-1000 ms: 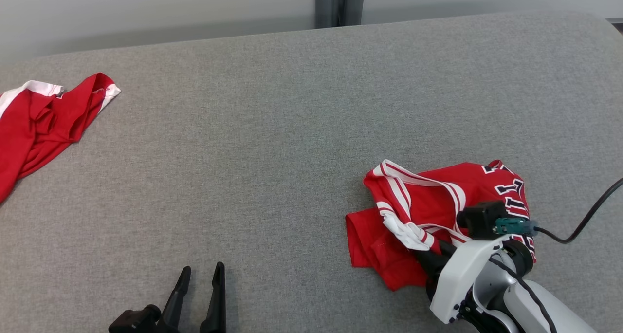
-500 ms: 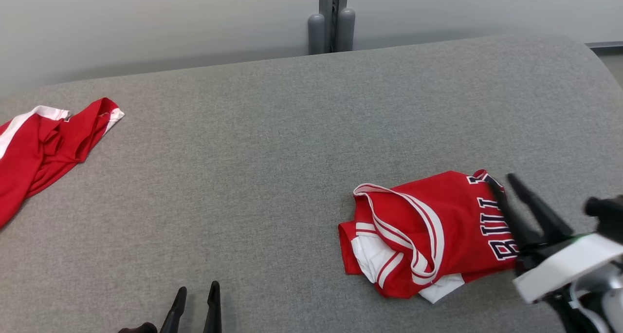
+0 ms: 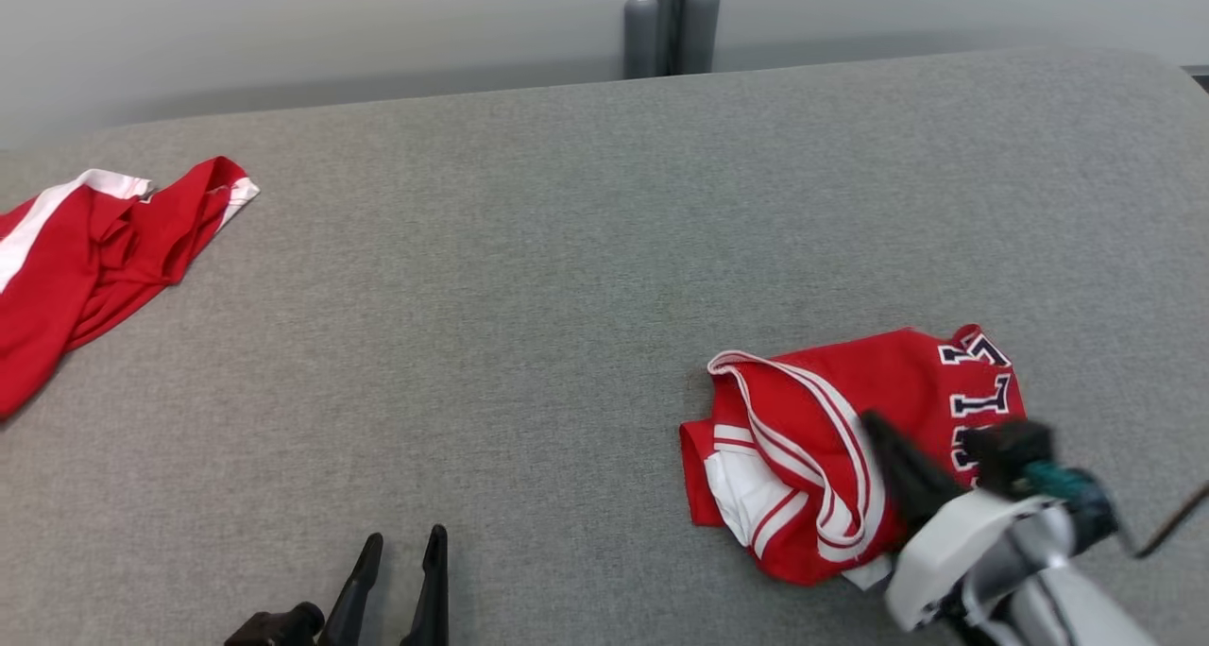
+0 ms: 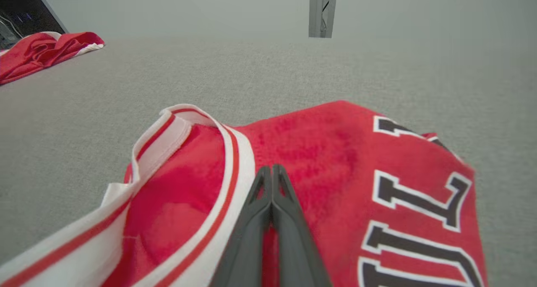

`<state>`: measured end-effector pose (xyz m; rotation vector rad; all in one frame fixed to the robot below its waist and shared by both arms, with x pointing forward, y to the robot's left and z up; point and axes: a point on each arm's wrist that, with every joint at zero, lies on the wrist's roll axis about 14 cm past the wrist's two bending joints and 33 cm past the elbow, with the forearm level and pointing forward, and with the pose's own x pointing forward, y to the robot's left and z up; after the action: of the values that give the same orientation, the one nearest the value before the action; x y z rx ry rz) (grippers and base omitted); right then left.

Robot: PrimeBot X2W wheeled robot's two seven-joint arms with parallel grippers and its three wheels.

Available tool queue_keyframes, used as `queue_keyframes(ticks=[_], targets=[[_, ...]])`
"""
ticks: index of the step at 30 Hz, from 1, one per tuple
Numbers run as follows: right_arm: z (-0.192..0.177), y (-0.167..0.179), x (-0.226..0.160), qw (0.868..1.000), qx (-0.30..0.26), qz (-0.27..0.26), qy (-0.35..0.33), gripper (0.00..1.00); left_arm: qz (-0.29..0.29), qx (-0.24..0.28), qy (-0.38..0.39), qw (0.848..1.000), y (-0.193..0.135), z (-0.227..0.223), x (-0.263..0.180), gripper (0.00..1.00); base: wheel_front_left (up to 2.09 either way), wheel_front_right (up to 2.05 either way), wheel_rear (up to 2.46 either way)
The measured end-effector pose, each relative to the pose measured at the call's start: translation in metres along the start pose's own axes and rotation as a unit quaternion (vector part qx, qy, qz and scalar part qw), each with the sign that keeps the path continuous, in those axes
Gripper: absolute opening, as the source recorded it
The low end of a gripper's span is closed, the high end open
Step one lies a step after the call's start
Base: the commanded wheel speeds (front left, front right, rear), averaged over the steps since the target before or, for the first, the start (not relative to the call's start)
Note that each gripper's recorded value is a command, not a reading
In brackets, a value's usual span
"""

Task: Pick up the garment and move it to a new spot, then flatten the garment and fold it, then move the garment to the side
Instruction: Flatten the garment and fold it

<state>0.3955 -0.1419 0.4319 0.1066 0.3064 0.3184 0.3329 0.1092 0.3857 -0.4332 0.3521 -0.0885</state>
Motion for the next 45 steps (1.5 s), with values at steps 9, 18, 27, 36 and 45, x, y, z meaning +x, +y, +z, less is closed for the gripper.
queue_keyframes(ticks=[9,18,27,36,45], targets=[[-0.054,0.076,0.002,0.989,-0.026,0.124,0.076,0.00,0.016,-0.005,-0.013,1.000,0.009,0.008,-0.002,1.00,0.00,0.00,0.00],[-0.061,0.115,-0.006,0.979,-0.024,0.189,0.067,0.00,0.016,-0.007,-0.011,1.000,0.008,0.006,-0.002,1.00,0.00,0.00,0.00],[-0.035,0.118,0.007,0.984,-0.009,0.179,0.021,0.00,0.008,-0.012,-0.016,1.000,0.002,0.010,-0.001,1.00,0.00,0.00,0.00],[0.024,0.049,-0.019,0.993,-0.012,0.101,-0.067,0.00,0.003,-0.020,-0.025,0.999,-0.003,0.014,-0.009,1.00,0.00,0.00,0.00],[0.014,-0.006,-0.031,0.999,-0.004,0.010,-0.048,0.00,-0.004,-0.015,-0.022,1.000,-0.007,0.013,-0.006,1.00,0.00,0.00,0.00]])
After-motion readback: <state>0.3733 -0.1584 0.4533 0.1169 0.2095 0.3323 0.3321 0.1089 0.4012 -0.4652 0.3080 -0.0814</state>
